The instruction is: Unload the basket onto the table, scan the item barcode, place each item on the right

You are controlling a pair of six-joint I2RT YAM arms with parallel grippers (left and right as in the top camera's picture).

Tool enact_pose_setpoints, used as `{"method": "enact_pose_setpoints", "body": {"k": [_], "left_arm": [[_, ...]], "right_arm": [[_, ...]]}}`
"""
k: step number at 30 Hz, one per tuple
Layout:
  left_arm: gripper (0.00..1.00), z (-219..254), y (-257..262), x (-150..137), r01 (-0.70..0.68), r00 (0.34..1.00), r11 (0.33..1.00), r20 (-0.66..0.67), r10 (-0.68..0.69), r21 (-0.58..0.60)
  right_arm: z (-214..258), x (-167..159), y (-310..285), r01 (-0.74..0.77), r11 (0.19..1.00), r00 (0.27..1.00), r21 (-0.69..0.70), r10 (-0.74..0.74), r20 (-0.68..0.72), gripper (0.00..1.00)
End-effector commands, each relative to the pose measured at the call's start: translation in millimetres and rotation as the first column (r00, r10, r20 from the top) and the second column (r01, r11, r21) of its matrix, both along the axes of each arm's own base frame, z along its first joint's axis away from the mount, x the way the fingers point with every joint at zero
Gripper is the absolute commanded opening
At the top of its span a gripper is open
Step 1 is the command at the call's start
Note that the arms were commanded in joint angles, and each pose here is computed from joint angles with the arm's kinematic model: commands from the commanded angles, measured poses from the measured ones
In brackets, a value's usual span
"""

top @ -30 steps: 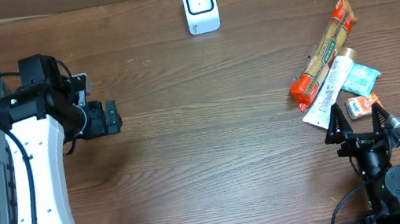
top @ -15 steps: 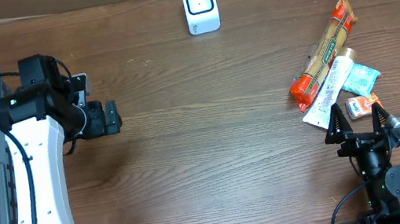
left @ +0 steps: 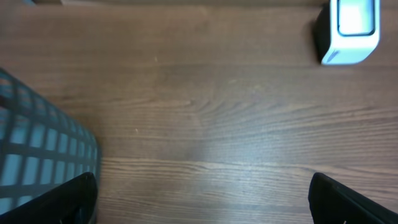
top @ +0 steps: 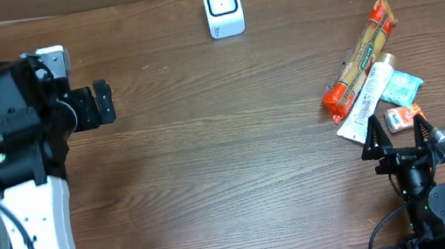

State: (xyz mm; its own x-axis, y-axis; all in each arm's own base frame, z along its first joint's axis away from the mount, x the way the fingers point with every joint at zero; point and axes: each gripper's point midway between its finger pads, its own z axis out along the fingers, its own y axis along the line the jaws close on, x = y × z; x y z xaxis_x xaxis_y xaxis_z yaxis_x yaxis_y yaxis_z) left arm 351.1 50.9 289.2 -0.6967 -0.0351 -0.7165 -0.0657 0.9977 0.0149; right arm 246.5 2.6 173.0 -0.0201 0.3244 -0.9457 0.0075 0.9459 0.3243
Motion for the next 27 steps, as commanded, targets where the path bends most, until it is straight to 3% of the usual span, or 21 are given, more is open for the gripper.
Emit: {"method": "enact_pose_setpoints", "body": {"k": [1,4,11,20,27], "left_arm": [[1.0,19,-3,-12,0.016,0.998,1.0,0.057,-0.017,0.025],[1.0,25,-5,-21,0.015,0.995,0.999,0.094,-0.018,0.032],[1.0,39,-13,-20,0.025,0.939,0.997,0.34,-0.05,0.078],[1.0,41,-50,-38,0.116,0.756,0.985,0.631,-0.172,0.129],[1.0,3,-68,-68,0.187,0.676,0.971,0.698,-0.235,0.146]], "right_arm": [[-2,0,2,-0.006,1.0,1.0,-0.003,0.006,0.004,1.0],[-2,0,2,-0.006,1.0,1.0,-0.003,0.006,0.004,1.0],[-2,0,2,-0.006,1.0,1.0,-0.003,0.006,0.004,1.0],[-2,0,2,-0.006,1.0,1.0,-0.003,0.006,0.004,1.0],[-2,0,2,-0.006,1.0,1.0,-0.003,0.006,0.004,1.0]]}}
